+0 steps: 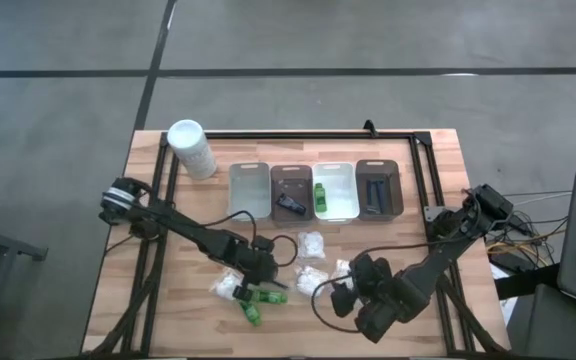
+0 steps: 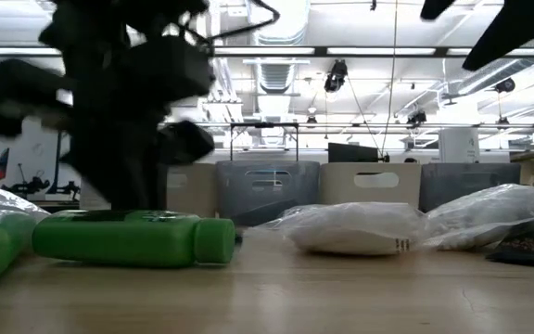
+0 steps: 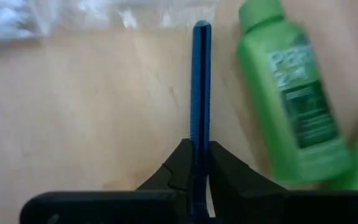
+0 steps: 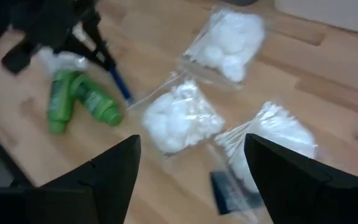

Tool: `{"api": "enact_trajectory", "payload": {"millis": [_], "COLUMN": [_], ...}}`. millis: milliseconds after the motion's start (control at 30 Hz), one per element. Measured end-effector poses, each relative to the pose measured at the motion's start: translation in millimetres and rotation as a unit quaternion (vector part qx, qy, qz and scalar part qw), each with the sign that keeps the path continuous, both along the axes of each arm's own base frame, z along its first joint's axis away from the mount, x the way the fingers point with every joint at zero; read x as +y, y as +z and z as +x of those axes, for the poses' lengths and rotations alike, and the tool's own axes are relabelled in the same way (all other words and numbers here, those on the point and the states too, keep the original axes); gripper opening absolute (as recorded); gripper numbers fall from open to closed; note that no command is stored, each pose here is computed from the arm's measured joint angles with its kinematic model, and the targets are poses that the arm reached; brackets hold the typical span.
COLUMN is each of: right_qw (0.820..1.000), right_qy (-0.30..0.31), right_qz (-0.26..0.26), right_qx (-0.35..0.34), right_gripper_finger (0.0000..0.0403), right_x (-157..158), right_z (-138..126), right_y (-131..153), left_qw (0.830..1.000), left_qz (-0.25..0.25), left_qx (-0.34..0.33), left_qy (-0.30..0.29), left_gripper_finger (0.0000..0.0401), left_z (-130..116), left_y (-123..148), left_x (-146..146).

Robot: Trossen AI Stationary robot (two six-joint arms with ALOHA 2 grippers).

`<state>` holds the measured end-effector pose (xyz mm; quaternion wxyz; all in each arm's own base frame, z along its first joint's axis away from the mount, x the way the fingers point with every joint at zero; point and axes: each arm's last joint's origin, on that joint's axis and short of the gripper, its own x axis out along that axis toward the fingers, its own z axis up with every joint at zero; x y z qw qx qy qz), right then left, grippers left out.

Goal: Pick & Place Travel size toiletries
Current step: Put the blue razor into the right black bin

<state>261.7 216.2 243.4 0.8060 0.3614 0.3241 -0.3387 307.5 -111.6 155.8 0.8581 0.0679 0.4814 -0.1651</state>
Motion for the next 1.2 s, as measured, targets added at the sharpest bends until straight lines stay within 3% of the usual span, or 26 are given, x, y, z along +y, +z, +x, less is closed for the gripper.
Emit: {"api": "enact_trajectory", "payload": {"millis": [267, 567, 800, 1000, 1200], "right_qw": [0.995, 0.979, 0.959, 0.950, 0.944], "right_qy": [0.082, 0.155, 0.207, 0.223, 0.240], "right_qz": [-0.003, -0.088, -0.153, -0.184, -0.191], "right_qx": [-0.048, -0.097, -0.115, -0.116, -0.119], "right_gripper_finger": [0.0270, 0.0299, 0.0337, 0.0362, 0.0354], "right_x": [4.6, -10.9, -25.7, -32.9, -31.9], "right_z": [14.2, 12.7, 24.2, 29.8, 30.5], "right_y": [13.6, 50.8, 67.9, 79.7, 87.5], "left_qw": [0.990, 0.952, 0.928, 0.928, 0.932], "left_qz": [-0.097, -0.231, -0.259, -0.258, -0.246], "left_qx": [-0.087, -0.195, -0.261, -0.264, -0.258], "left_qy": [0.045, 0.055, 0.057, 0.057, 0.071], "left_gripper_finger": [0.0031, 0.0030, 0.0030, 0.0031, 0.0034], "left_z": [-8.8, -15.6, -6.0, 3.2, 11.3], "left_y": [72.7, 131.6, 149.5, 152.1, 144.9], "left_x": [12.9, 37.0, 37.9, 36.0, 35.2]}}
